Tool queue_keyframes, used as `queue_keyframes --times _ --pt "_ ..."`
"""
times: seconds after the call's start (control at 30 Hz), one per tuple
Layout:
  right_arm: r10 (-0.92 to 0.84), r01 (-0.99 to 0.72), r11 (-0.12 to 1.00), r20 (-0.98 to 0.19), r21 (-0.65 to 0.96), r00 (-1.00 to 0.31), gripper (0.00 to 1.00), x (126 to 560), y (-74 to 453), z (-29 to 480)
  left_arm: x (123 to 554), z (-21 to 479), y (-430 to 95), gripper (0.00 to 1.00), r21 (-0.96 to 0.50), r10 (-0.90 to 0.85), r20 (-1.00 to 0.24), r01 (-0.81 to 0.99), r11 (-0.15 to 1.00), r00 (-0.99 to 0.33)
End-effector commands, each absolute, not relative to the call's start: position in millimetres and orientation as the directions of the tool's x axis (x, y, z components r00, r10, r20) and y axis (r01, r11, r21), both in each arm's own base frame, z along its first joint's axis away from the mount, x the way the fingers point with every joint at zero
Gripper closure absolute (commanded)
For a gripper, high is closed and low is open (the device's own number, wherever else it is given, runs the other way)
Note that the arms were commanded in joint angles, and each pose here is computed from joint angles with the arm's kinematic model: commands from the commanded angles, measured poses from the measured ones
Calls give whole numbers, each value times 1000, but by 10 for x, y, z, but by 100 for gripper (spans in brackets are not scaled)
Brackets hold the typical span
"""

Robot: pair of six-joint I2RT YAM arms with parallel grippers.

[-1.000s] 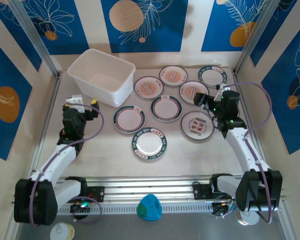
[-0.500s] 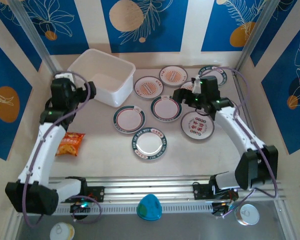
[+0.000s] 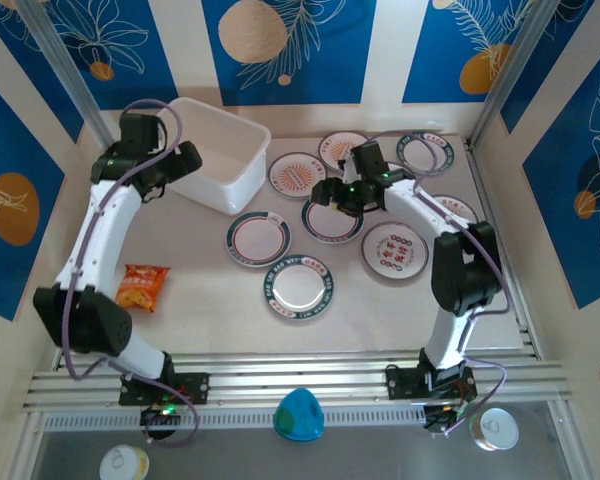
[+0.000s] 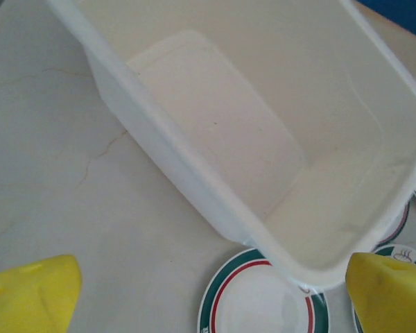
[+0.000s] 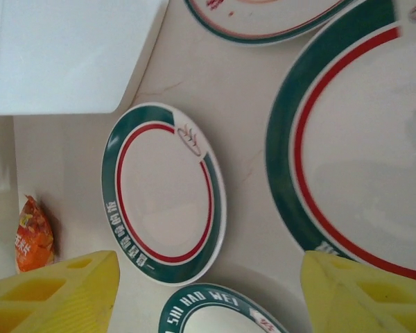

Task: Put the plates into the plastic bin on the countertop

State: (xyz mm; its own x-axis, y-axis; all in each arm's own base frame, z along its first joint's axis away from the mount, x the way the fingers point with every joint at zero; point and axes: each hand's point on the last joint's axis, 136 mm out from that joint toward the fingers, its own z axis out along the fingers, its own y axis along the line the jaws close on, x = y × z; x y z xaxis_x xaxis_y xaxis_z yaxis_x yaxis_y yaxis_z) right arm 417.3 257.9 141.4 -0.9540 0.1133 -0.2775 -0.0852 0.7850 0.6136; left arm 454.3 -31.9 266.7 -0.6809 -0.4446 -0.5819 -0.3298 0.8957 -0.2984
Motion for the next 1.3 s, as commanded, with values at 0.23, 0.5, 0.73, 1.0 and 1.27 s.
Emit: queue_keyframes --times 0.23,0.5,0.73,1.0,1.27 --pt "46 -84 771 -187 631 -981 31 3994 2965 1357 4911 2020 -365 15 -307 -528 -422 -432 848 -737" --pt "-23 -136 816 -204 562 -979 35 4028 2980 1107 5016 1853 -433 28 -327 -532 -394 -426 843 -750" --pt "-121 -216 834 -214 507 -969 37 4038 3068 911 5024 1798 -387 42 -324 -532 -380 -430 843 -757" --pt "-197 -291 840 -241 458 -950 39 4017 3159 735 5008 1817 -326 50 -329 -536 -376 -433 840 -755" --pt "-256 -350 840 -265 415 -930 40 4058 3208 601 4974 1843 -280 65 -321 -525 -377 -424 847 -763"
